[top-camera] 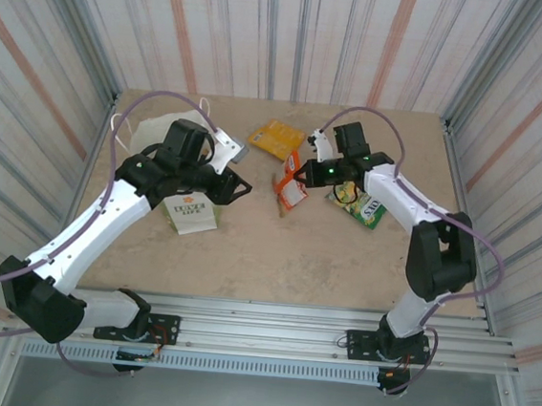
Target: Place the snacks into the paper bag
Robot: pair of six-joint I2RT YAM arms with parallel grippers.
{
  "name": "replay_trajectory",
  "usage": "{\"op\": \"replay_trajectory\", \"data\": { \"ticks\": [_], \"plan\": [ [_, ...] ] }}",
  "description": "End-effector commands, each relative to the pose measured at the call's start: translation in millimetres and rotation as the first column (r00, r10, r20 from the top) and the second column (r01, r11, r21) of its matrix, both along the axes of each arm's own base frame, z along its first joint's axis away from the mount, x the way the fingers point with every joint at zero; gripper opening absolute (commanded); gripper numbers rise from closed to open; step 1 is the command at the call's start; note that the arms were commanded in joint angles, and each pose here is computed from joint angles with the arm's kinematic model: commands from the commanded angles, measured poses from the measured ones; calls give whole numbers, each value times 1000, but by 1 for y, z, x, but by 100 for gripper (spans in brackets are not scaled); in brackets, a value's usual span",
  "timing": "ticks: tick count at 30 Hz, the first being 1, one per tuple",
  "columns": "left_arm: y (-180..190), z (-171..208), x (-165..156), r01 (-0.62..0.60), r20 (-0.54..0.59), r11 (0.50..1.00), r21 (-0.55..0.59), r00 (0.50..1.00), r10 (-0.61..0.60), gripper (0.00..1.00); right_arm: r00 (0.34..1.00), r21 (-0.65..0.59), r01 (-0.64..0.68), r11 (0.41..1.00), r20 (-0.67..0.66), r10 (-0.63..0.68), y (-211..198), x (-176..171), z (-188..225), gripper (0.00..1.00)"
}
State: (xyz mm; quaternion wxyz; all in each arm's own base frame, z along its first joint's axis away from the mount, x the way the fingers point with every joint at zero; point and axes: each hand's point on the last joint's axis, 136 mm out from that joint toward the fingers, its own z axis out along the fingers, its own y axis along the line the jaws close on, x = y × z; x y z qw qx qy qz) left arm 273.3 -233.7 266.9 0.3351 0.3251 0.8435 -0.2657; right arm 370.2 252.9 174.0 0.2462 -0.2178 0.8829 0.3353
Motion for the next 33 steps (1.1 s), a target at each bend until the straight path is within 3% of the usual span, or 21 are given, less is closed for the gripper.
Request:
{"op": "replay_trajectory", "data": {
  "ticks": [1,4,9,18,28,33],
  "plan": [
    [-14,9,-3,33,-23,997,-68,999,-34,53,959,-26,-220,975,176,221,-6,-35,41,0],
    [-26,8,-7,90,-30,989,-119,995,-95,53,909,-3,-322,947,279,310,-12,-54,73,0],
    [-49,20,-17,237,111,957,-167,969,-220,56,746,-81,-498,863,467,474,-23,-90,117,0],
    [-52,34,-8,277,229,953,-119,942,-245,69,598,-141,-593,792,582,551,-33,-127,158,0],
    [-53,59,-9,293,341,943,-159,913,-226,74,560,-168,-586,793,623,546,-36,-140,173,0],
    [-57,52,-16,363,335,925,-113,890,-309,74,549,-165,-601,782,626,554,-33,-145,174,0]
  ]
}}
